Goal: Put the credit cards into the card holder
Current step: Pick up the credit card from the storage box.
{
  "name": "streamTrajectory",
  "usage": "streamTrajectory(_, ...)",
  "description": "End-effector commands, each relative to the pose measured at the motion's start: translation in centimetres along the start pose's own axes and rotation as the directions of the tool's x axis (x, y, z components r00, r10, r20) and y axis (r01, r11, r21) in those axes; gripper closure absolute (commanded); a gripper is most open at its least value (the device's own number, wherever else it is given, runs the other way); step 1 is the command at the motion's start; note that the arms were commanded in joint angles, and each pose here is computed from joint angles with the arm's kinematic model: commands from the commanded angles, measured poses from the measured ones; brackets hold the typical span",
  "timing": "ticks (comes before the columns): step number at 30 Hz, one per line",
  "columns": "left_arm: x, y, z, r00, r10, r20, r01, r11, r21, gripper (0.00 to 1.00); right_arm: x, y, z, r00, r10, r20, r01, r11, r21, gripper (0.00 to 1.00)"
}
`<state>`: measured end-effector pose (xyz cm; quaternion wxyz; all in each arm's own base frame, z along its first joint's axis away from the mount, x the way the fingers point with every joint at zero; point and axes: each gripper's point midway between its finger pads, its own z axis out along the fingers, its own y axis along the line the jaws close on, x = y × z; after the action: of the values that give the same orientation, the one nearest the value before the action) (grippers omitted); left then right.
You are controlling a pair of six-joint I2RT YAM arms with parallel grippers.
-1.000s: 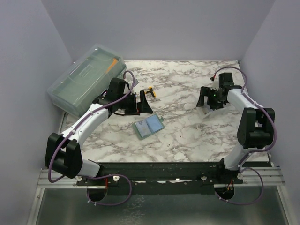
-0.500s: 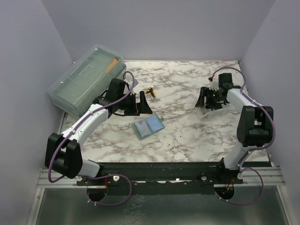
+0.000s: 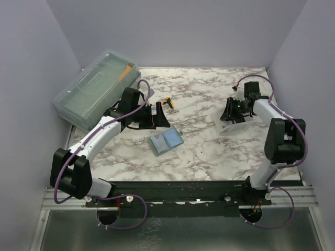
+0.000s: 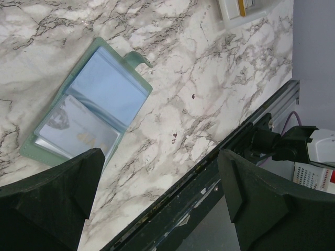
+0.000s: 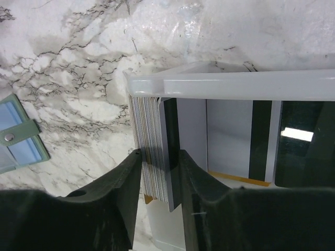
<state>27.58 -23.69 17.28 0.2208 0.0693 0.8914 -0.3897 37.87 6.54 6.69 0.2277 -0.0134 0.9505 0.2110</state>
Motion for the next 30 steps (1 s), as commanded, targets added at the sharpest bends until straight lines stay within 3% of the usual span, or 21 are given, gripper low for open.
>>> streamTrajectory(1,0.0,-0.2,-0.1,1.0,0.023,0.009,-0.023,1.0,0.013,0.01,-0.4,0.8,-0.8,1.0,-0.011,0.029,0.012,1.0,-0.028,0.67)
streamTrajectory(19,0.3,-0.1,0.4,1.0,0.007,-0.011,-0.006,1.0,0.028,0.01,-0.5,1.3,-1.8,0.999,-0.008,0.046,0.01,0.999,-0.033,0.86)
streamTrajectory(25,0.4,0.0,0.6,1.0,-0.001,-0.017,0.002,1.0,0.027,0.01,-1.5,0.8,-3.0,0.997,0.003,0.073,-0.006,0.999,0.035,1.0)
streamTrajectory(30,0.5,0.3,0.9,1.0,-0.013,-0.024,0.013,1.0,0.017,0.01,-2.6,-0.4,-4.6,0.992,-0.002,0.123,-0.016,0.989,0.146,1.0)
